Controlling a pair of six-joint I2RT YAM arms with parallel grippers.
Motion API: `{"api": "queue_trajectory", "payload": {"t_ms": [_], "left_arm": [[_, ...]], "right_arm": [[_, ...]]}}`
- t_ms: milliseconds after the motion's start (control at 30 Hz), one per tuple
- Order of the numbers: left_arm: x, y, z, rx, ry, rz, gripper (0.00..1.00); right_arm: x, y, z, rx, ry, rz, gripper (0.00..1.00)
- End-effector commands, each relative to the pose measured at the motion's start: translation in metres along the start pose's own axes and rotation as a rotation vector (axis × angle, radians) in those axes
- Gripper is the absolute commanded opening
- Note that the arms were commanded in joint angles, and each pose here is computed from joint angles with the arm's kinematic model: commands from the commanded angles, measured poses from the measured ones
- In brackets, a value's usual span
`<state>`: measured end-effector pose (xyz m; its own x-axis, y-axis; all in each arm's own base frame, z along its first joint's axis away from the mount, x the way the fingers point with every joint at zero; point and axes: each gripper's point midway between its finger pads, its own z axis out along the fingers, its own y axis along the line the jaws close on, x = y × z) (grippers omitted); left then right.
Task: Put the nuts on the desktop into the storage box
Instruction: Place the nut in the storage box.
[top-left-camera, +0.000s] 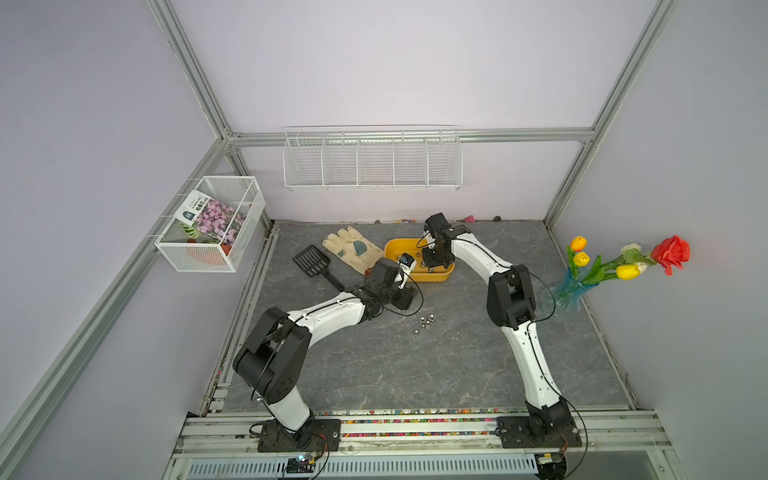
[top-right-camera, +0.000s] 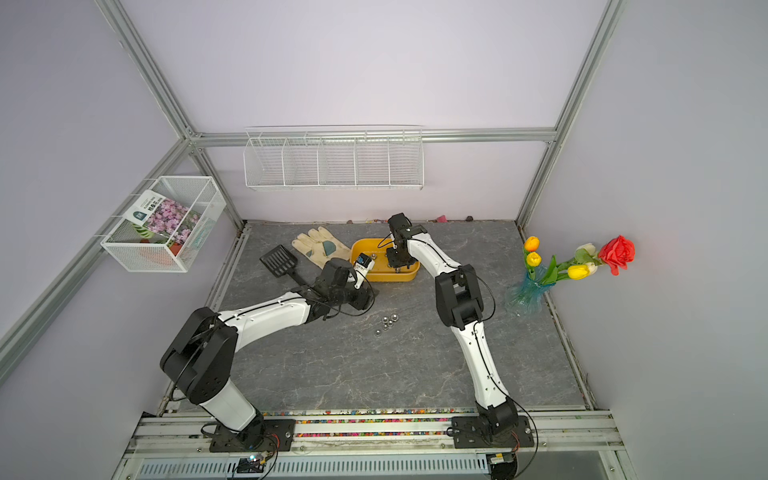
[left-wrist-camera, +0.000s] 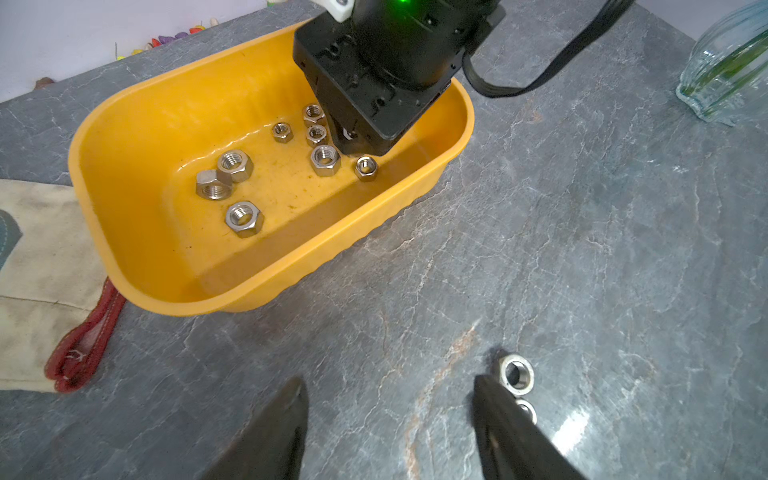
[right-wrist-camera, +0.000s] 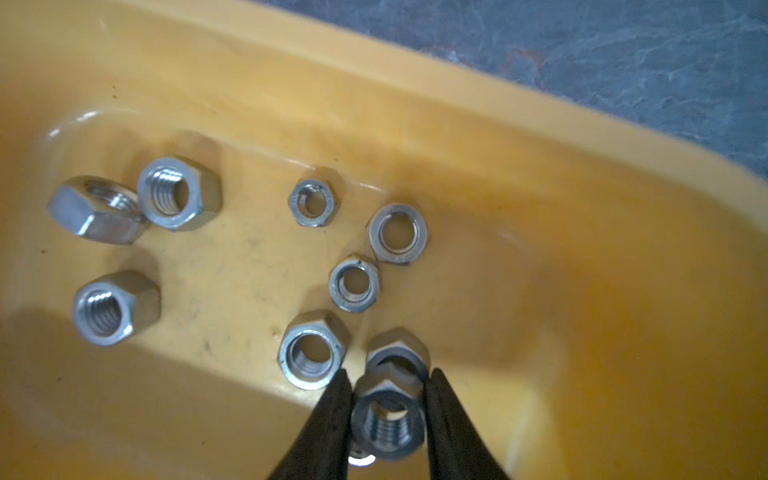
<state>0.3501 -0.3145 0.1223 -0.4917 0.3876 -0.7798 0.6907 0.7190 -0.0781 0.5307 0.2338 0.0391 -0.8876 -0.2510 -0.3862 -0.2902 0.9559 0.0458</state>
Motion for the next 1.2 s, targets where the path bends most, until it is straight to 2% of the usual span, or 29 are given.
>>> {"api": "queue_trajectory", "payload": {"t_ms": [0,200,433,600,700,800,1000,1167], "left_arm": [[-0.008,0.001,0.0,0.006,-0.021,0.017,0.66],[-0.012,0.0,-0.01,0.003,-0.053,0.025,0.65],[-0.019,0.002,-0.031,-0.021,-0.097,0.028,0.66],[-0.027,0.001,-0.051,-0.026,-0.141,0.026,0.66],[-0.029,-0.001,-0.061,-0.023,-0.156,0.016,0.66],[-0.028,-0.003,-0.069,-0.018,-0.159,0.001,0.66],[-0.012,-0.016,-0.078,-0.013,-0.144,-0.001,0.66],[-0.003,-0.024,-0.086,-0.007,-0.146,-0.009,0.66]], "right_arm": [[0.005,-0.001,0.004,-0.006,0.023,-0.006,0.39],[-0.002,0.004,-0.019,-0.036,0.0,-0.021,0.44],[-0.018,0.014,-0.087,-0.042,-0.122,-0.041,0.45],[-0.009,0.033,-0.139,-0.016,-0.188,-0.111,0.46],[0.014,0.043,-0.157,0.014,-0.193,-0.147,0.46],[0.049,0.052,-0.162,0.022,-0.168,-0.161,0.46],[0.129,0.062,-0.142,0.004,-0.059,-0.159,0.46],[0.172,0.068,-0.117,-0.005,0.022,-0.16,0.46]]}}
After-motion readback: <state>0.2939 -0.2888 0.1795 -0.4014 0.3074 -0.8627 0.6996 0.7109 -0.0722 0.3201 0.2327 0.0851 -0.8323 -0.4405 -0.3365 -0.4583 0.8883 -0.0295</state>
